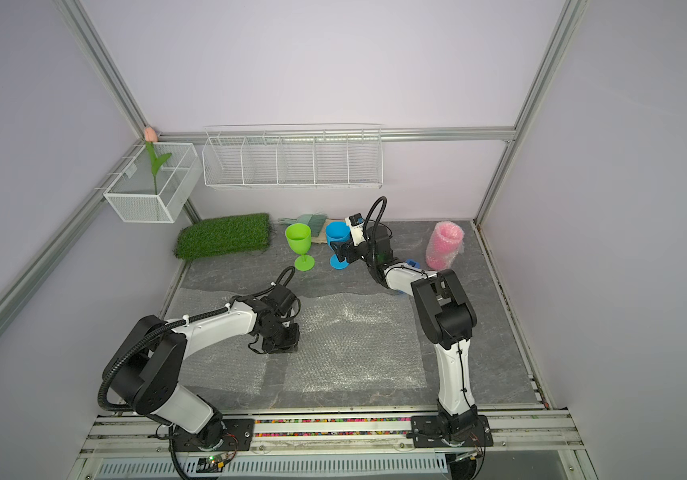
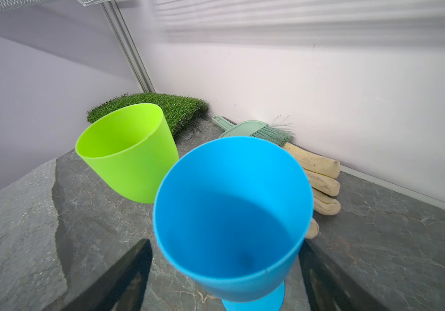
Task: Wrap wine glasses in bubble wrap
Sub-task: Pick up the wine glass at the center of the board.
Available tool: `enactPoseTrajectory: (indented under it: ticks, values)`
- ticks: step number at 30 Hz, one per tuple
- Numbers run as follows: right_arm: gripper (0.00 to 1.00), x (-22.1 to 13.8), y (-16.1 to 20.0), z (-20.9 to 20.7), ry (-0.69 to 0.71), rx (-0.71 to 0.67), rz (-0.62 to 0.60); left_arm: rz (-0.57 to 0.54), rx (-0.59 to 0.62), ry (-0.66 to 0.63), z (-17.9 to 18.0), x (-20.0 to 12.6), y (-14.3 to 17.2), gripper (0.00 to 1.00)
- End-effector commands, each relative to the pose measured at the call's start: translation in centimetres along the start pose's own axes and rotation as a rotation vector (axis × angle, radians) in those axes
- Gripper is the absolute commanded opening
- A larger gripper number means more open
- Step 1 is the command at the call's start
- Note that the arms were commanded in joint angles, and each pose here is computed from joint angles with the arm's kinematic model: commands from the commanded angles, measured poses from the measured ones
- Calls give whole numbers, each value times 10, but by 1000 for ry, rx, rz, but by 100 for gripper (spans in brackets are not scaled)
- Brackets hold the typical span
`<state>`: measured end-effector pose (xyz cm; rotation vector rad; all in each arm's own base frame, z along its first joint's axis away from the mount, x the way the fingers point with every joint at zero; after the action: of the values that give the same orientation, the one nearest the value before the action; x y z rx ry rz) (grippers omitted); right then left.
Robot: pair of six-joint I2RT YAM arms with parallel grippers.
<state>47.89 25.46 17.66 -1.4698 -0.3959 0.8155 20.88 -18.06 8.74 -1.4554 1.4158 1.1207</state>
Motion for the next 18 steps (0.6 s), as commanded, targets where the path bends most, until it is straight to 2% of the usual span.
enactPoseTrajectory:
  ticks: [1,18]
  values:
    - [89,12,-7,-1,-31,-23,-58,-8,-17,7,-2,-1,-2,12]
    - [88,48,8,-13,-42,-15,-52,5,-20,-4,-2,3,-2,12]
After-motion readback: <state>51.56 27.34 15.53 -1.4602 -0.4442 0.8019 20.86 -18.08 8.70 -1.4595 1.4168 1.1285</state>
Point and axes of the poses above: each gripper's point midway between its finger pads, its own x axis out along the fingers, its own z axis along the line the jaws close on, y = z × x, the point moved 7 cm from there along -x, back along the fingers, and after that the axes turned 5 degrees about -x, right-handed, at the moved point
